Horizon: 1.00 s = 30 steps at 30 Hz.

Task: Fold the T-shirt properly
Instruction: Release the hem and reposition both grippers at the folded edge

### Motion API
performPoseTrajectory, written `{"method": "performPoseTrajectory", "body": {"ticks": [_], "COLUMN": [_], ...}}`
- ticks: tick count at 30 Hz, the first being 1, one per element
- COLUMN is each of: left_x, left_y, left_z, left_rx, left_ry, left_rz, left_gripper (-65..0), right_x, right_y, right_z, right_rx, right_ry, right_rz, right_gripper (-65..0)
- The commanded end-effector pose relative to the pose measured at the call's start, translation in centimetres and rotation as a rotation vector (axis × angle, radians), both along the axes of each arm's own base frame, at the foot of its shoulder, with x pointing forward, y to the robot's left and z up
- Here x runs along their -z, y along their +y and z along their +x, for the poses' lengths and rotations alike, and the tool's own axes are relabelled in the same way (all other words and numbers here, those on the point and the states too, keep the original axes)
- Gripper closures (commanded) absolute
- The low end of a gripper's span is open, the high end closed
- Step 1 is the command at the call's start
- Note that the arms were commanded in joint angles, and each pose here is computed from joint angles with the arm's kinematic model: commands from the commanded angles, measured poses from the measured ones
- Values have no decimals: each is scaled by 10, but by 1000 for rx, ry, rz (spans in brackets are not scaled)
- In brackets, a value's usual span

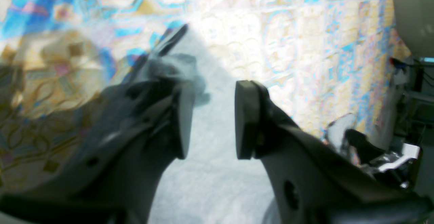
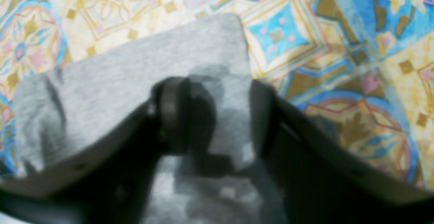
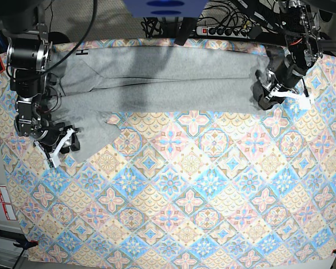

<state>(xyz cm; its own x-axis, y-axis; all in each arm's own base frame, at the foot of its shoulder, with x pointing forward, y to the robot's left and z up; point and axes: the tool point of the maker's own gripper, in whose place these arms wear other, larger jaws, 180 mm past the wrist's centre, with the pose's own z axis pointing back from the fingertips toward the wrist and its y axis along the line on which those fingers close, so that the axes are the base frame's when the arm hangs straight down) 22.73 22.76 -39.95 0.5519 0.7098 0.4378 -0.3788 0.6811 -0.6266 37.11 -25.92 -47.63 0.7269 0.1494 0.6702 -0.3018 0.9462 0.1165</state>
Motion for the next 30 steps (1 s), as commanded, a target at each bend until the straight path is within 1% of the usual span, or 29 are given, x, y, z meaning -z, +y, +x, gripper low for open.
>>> {"method": "performPoseTrajectory", "body": {"ticks": [1,5,8,10,12,15,18,22,27,30], "left_x": [-13,-14,-14,-14,-14,-14,-14,-14,-14,-14], "left_y": [3,3,2,2,2,3,3,3,3,3], "left_z": [8,9,9,9,9,9,9,9,8,9], "left_rx": [4,6,5,5,5,6,6,6,6,5], "left_ry": [-45,-49,-50,-50,-50,-49,-49,-48,-47,-47], "left_rz": [10,13,11,11,11,13,13,15,14,16], "left_gripper": [-200,-197,-196,-196,-196,-196,-196,-196,-196,-196], "right_x": [-4,-4,-7,-16,-20,-38,-53,-80,-92,-103], "right_y": [-6,-6,-7,-5,-3,3,15,9,8,7], "right_z": [2,2,4,11,7,10,3,-8,-33,-45], "right_rx": [-13,-14,-14,-27,-53,-98,-117,-103,-100,-95], "right_ry": [9,8,7,-20,-39,-93,-119,-151,-140,-165], "right_rz": [-19,-20,-25,-37,-58,-96,-74,-49,-53,-51], "right_gripper": [-176,0,-7,-4,-3,-3,-2,-2,-2,-2]}}
